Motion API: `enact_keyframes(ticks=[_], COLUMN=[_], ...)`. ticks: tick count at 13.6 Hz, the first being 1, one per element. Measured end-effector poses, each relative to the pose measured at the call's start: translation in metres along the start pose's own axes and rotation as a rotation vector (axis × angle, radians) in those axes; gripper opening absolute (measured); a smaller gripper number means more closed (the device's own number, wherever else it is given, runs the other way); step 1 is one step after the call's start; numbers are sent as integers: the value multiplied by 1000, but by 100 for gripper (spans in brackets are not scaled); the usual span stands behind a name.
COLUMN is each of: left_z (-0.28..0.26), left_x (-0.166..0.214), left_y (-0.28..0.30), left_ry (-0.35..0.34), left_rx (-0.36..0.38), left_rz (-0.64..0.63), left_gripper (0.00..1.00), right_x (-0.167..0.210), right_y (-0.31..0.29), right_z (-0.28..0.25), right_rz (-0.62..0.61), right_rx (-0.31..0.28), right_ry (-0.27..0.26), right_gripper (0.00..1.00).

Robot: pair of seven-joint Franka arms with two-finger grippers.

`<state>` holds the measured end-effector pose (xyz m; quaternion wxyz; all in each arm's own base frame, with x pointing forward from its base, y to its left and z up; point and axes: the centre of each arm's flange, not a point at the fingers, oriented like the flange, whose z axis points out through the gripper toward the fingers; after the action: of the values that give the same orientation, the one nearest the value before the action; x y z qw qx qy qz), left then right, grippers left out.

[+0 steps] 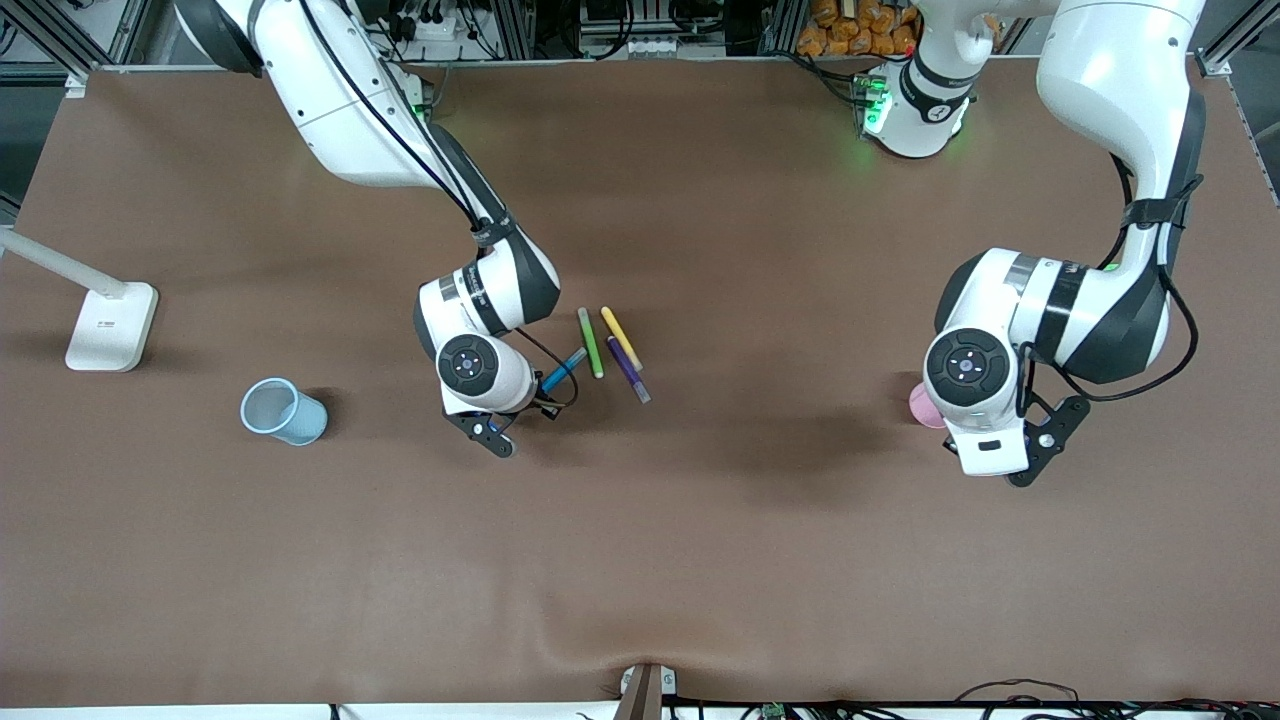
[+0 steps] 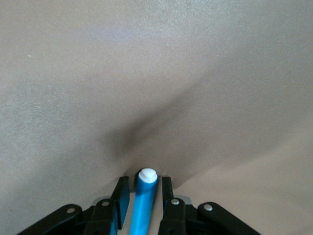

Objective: Place pink and blue markers in matching cups
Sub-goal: 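Carry the pink marker toward the pink cup while the right gripper carries blue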

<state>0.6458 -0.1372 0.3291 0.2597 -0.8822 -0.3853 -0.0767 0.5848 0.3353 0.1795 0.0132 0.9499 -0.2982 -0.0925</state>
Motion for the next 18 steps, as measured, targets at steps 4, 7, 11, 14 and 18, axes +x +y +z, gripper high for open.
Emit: enact_keyframes(ticks=[4,7,11,14,18], left_z=[2,18,38,46,68], left_x=[-5,-18,-38,-57,-85], left_y=[-20,-26,-26,-21,-7], left_ry=[44,130,219,289,369], left_rx=[33,78,108,106,101], left_rz=[-18,-78,-140,-192,-255], left_gripper=[18,18,18,18,18], right_x=[3,14,59,89,110], right_y=[-2,2,31,64,99], right_z=[-3,-28,-130,-196,-261], right_rz=[2,-9,-41,-116,-227], right_rx=[14,-37,-73,-63,-98], right_ry=[9,-23,-70,7,184], right_gripper=[18,18,18,18,18])
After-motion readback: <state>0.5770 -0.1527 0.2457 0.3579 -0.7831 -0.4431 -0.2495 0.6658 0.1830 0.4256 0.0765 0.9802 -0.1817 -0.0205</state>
